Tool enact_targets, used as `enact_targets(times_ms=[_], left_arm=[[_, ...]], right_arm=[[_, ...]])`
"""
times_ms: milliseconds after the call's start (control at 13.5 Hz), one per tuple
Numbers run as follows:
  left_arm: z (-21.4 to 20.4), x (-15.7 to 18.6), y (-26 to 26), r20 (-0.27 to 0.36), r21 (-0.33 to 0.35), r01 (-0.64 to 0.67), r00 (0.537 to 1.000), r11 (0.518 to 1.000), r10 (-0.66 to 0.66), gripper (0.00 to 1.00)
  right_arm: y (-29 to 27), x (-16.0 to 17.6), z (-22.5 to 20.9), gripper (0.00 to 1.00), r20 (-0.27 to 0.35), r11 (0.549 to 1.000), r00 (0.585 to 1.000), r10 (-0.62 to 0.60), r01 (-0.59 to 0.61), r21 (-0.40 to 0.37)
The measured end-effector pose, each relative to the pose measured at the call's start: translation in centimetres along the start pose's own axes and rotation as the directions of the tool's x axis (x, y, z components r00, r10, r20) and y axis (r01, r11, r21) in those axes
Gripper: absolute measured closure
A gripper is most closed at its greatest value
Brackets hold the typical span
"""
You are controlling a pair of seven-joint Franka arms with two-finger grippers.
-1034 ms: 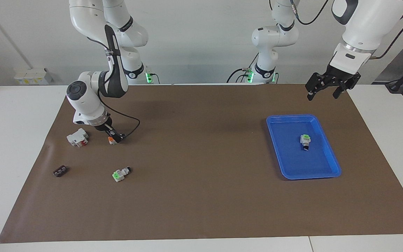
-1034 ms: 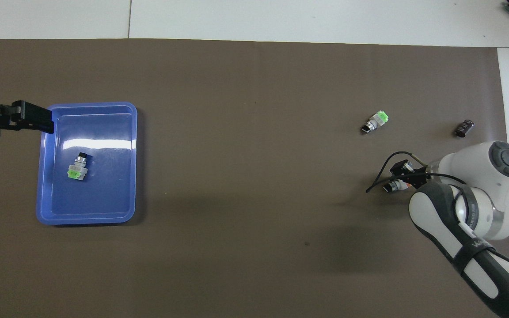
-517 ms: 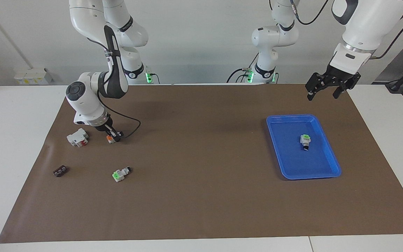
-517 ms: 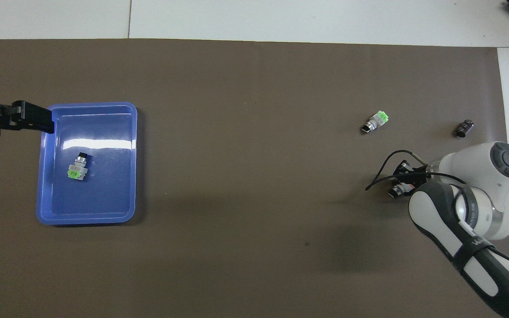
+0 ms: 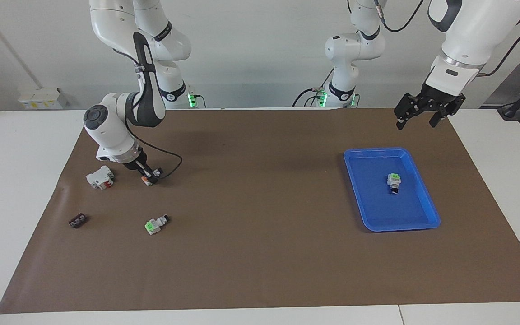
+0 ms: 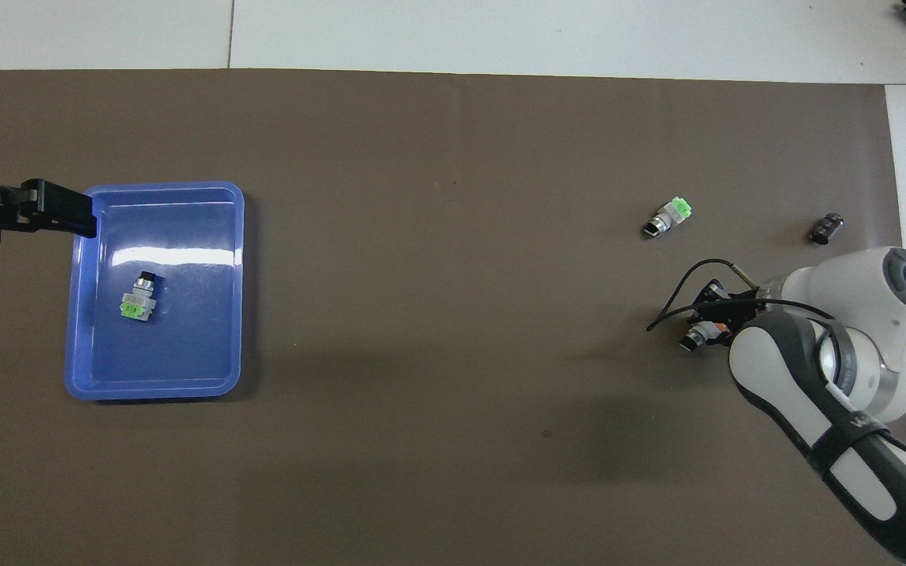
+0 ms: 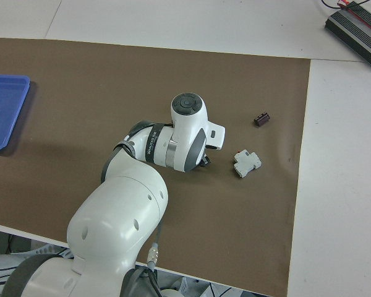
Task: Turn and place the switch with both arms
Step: 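Lift the switch with the right gripper and turn it toward the tray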
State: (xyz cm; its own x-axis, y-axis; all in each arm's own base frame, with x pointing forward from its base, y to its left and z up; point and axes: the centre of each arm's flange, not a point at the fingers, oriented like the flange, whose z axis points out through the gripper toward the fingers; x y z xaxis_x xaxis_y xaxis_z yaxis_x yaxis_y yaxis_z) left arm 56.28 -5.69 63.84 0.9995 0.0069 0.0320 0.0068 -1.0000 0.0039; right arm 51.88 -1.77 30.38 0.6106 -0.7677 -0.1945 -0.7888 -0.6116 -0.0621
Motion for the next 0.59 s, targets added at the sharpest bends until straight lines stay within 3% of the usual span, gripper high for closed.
enact_targets(times_ms=[222, 591], left_arm=[[0.0, 0.0, 0.0, 0.000, 0.000, 0.000, 1.000, 1.000, 0.000, 0.00], [0.0, 0.0, 0.0, 0.000, 0.000, -0.001, 1.000, 1.000, 0.001, 0.00]], right_arm=[[-3.8, -2.0, -4.2, 0.59, 0.165, 0.990, 0.984, 0.061, -0.080, 0.113], [-13.2, -12.2, -11.4, 0.59, 0.288, 0.949, 0.923, 0.256, -0.296, 0.106]])
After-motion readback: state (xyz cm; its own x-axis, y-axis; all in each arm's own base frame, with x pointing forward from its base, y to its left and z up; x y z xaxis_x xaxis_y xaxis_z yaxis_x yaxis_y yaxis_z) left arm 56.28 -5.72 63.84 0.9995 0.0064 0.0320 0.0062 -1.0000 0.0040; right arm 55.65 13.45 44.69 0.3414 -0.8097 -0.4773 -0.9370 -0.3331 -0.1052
